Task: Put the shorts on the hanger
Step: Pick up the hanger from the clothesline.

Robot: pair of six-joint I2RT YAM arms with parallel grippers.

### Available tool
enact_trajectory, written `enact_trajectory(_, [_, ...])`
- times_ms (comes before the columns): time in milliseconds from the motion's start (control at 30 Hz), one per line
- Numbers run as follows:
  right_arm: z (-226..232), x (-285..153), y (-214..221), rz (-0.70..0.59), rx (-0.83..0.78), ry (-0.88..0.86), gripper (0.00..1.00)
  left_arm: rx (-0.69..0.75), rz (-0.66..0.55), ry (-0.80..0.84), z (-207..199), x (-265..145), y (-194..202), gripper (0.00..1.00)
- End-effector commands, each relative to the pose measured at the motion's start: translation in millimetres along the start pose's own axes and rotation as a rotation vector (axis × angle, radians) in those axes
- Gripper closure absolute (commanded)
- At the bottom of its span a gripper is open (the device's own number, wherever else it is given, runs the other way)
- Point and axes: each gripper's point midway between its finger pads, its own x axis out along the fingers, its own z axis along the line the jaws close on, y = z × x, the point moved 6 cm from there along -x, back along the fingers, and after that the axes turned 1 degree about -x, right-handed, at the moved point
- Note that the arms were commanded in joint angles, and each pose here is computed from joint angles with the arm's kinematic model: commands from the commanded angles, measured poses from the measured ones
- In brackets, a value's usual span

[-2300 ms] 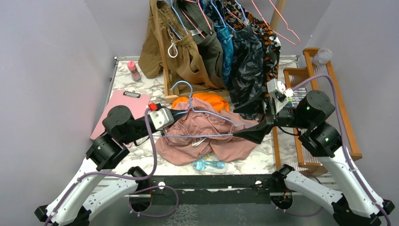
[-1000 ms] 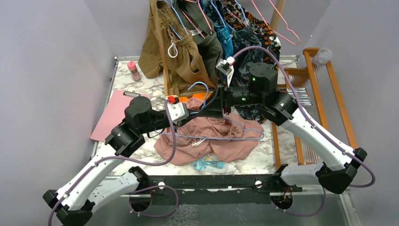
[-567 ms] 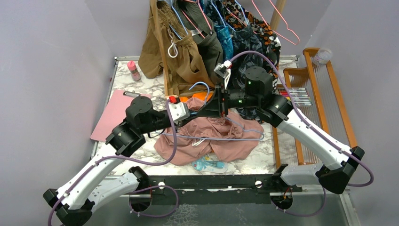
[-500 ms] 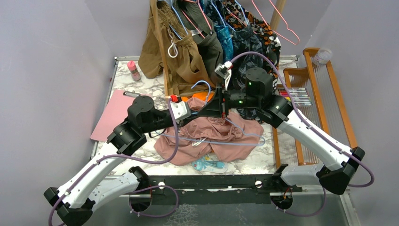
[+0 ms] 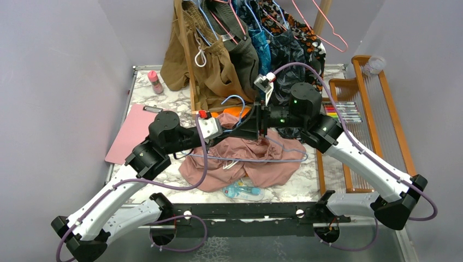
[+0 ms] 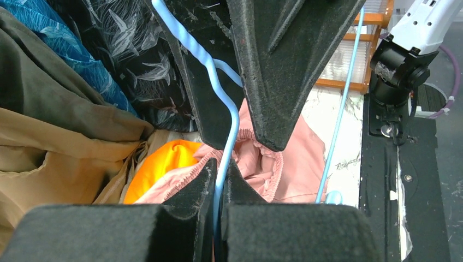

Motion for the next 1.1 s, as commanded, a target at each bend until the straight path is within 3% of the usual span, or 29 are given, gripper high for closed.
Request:
enact_trajectory(0, [6,-4,-6,-0.077,-0.032,0.008,0.49,0.024,-0.06,0.001,1,-1,-17,1.0])
enact_trajectory(167, [6,-7,-6,-0.095,-0.037,0.02,0.49,0.026,-0.061,0.0,0,-3,-16,1.0])
enact_trajectory(333, [6,-4,-4,-0.086,-0.029,-0.009,0.63,0.027,-0.064,0.004,-1,-3,-17,1.0])
enact_trajectory(600, [4,-1,-3,-0.086,-0.019,-0.016,0.67,0.025,-0.064,0.009,0,-2,-18,1.0])
enact_trajectory(667, [3,-1,-2,-0.086,-0.018,-0.016,0.75,0.024,-0.064,0.011,-1,-1,-18,1.0])
enact_trajectory(733, [3,-1,-1,-0.084,-0.019,-0.016,0.93,0.021,-0.063,0.008,-1,-1,-17,1.0])
enact_trajectory(800, [2,-2,0,-0.089,-0.027,-0.011,0.99,0.014,-0.064,-0.005,1,-1,-16,1.0])
enact_trajectory(833, [2,-3,1,-0.091,-0.035,-0.009,0.99,0.004,-0.062,-0.019,2,-1,-15,0.94])
enact_trajectory(867, [1,-4,2,-0.092,-0.045,0.002,0.99,-0.005,-0.062,-0.035,2,-2,-13,0.8])
enact_trajectory(1000, [-1,-22,7,-0.125,-0.105,0.091,0.99,-0.092,-0.056,-0.179,9,-10,0,0.04])
enact_trajectory(1067, [-7,-35,13,-0.153,-0.138,0.182,0.99,-0.143,-0.071,-0.289,13,-20,6,0.01])
